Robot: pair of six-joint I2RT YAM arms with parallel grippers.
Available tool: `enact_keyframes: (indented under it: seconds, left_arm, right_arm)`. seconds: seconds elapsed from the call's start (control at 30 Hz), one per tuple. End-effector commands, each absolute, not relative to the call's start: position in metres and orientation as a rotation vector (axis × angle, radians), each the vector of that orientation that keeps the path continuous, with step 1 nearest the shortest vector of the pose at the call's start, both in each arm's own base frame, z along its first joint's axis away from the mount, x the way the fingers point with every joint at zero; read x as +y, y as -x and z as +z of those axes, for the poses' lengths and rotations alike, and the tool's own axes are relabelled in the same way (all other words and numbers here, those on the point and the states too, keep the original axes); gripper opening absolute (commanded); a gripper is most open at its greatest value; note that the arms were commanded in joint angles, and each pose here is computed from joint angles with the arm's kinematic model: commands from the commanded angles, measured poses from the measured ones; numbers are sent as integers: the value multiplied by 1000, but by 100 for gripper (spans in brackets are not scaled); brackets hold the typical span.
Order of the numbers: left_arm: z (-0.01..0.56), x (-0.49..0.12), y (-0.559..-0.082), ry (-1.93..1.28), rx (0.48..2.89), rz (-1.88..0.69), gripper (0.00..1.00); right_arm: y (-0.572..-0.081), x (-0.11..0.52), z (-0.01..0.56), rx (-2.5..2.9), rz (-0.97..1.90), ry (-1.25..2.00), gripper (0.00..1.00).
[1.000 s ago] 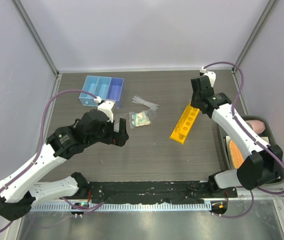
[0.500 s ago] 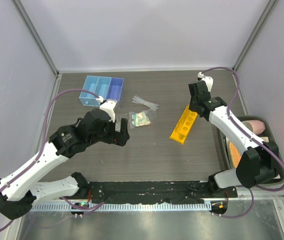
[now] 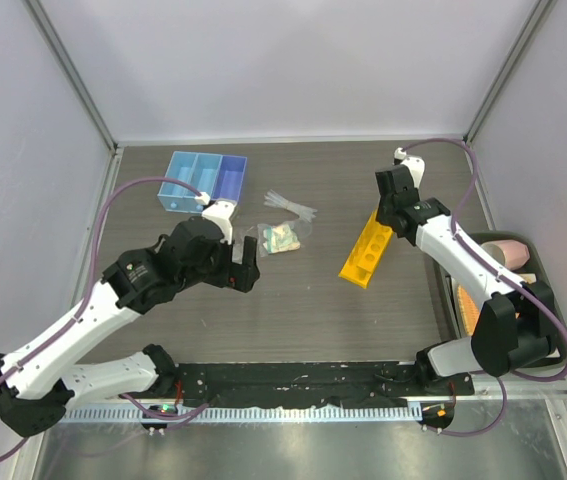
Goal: Organize the chemistry lab equipment
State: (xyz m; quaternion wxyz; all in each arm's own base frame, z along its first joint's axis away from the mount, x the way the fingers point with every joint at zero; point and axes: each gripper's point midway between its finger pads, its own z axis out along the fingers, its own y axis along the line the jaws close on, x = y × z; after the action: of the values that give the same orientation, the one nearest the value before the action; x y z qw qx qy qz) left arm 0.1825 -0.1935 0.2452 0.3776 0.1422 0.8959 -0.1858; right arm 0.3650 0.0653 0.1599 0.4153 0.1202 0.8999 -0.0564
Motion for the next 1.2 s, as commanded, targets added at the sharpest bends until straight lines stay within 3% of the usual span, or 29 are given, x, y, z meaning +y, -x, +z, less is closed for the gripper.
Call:
enact_keyframes:
  seconds: [0.0, 0.07, 0.1, 0.2, 0.37, 0.5, 0.8, 1.07, 1.17]
  left_arm:
    - [262, -201, -189, -364, 2233, -517, 100]
    - [262, -201, -189, -364, 2235, -516, 100]
    - [262, -202, -189, -365, 2236, -515, 100]
    - [262, -201, -191, -362, 2235, -503, 100]
    - [267, -197, -199, -344, 2235, -437, 100]
    - [275, -190, -210, -315, 2233, -347, 100]
    - [270, -178, -264, -181, 2264, -232, 100]
    - [232, -139, -342, 62, 2350, -129, 100]
    - [229, -108, -382, 192, 2348, -137, 94]
  right_arm:
    - [-370, 64, 167, 2218, -132, -336, 11]
    - [-369, 64, 167, 2223, -126, -332, 20]
    - [-369, 65, 169, 2223, -120, -331, 31]
    - [-368, 66, 178, 2224, -115, -323, 48]
    - [-363, 61, 203, 2200, -125, -321, 63]
    - [-356, 56, 233, 2179, -133, -311, 68]
    - [-306, 50, 315, 2063, -55, -292, 68]
    - [-270, 52, 328, 2029, 53, -244, 69]
    - [-264, 65, 323, 2041, 148, -210, 68]
